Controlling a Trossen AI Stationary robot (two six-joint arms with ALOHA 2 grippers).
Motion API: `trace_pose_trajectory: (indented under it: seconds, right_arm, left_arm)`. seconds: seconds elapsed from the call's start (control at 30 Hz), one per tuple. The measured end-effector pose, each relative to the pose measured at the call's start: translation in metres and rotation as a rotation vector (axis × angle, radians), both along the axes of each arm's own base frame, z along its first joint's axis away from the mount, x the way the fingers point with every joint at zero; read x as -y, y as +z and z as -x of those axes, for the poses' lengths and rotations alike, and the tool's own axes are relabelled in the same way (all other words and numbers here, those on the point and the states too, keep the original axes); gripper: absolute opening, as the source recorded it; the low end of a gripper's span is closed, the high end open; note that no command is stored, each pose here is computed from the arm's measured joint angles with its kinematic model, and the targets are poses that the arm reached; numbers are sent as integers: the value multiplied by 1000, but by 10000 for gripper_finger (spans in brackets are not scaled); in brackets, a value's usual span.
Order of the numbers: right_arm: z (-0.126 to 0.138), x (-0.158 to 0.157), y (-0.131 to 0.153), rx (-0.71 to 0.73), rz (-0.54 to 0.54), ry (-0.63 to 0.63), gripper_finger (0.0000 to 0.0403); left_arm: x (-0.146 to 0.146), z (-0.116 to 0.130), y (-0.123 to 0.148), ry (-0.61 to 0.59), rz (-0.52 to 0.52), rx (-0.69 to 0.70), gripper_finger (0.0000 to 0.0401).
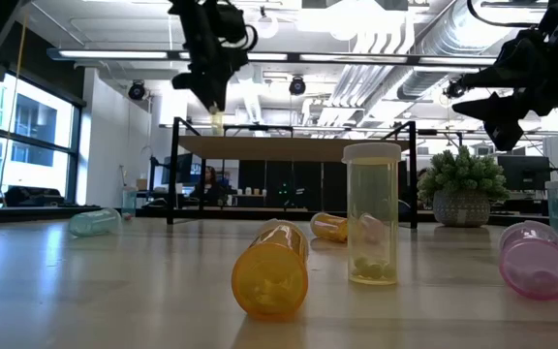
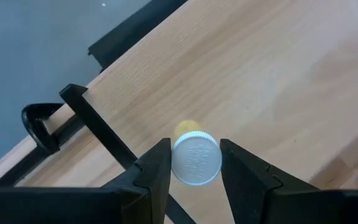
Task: Pick and place medicine bottles onto shelf by color
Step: Put the top yellow pill bottle on the shelf
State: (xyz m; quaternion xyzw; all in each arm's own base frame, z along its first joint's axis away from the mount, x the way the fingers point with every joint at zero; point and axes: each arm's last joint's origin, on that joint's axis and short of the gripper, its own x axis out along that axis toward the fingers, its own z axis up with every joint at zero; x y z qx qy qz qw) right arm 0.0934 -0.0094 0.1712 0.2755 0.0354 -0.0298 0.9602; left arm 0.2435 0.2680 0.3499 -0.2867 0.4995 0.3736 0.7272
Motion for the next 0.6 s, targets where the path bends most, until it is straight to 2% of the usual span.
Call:
trace_pose_trajectory:
  seconds: [0.27, 0.6]
  right_arm:
    - [0, 0, 0, -1, 0, 0, 177]
    - [0, 0, 0, 0, 0, 0, 177]
  left_arm:
    - [-8, -7, -16, 37, 9, -56, 117]
    - [-9, -8, -16, 44, 6, -52, 118]
